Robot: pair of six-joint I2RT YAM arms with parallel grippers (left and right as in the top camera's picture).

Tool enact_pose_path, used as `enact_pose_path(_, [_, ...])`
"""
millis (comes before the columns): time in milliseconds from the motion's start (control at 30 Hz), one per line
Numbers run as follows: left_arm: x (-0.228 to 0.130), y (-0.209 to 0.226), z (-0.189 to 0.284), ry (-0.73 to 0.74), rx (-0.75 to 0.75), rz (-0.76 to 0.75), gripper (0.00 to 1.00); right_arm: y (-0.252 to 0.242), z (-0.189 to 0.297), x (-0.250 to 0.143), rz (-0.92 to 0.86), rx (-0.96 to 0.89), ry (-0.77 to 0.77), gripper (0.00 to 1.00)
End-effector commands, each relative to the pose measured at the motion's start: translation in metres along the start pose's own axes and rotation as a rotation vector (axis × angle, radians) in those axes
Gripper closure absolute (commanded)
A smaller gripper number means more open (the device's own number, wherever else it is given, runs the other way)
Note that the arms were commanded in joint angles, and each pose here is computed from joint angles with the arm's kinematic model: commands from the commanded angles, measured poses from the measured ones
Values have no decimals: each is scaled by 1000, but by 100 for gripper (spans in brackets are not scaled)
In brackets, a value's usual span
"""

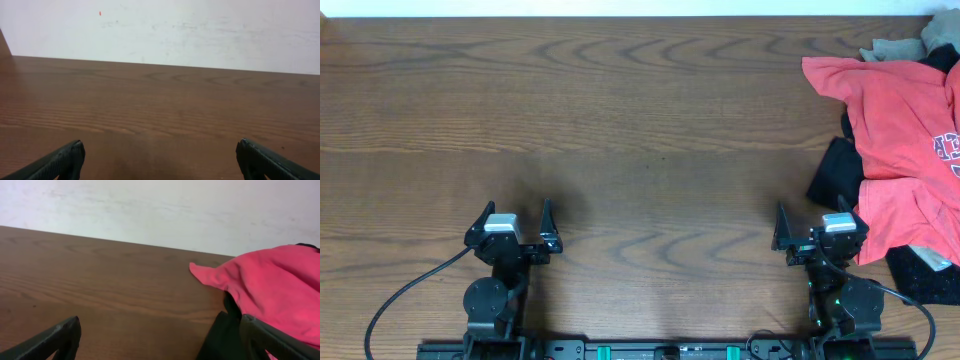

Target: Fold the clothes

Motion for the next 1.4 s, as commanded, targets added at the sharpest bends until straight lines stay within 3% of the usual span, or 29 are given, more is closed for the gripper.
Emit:
enact_pose_path(0, [-15, 4, -1, 48, 20, -2, 2, 2, 0, 0, 11, 7, -1, 1])
enact_pose_path(67, [-15, 4, -1, 47, 20, 2, 2, 2, 0, 0, 11, 7, -1, 1])
enact_pose_path(233, [-14, 2, -1, 43, 11, 189, 2, 2, 0, 0, 11, 7, -1, 1])
enact_pose_path(667, [0, -7, -5, 136, -16, 191, 2, 2, 0, 0, -60, 8, -4, 1])
enact_pose_path(933, [21, -9, -24, 276, 11, 189, 2, -11, 3, -2, -114, -74, 42, 1])
enact_pose_path(1100, [14, -9, -30, 449, 45, 186, 2, -24, 9, 2, -130, -144, 148, 1])
enact_pose_path(1367, [5, -8, -27, 663, 87, 181, 2, -50, 12, -14, -271, -309, 491, 1])
Point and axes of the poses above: each gripper's point midway between its finger pads, its own z axis back along the fingers, its own y axis along the line the jaws close on, x = y × z, the point moved 1 cm from there along z, back along the fingers
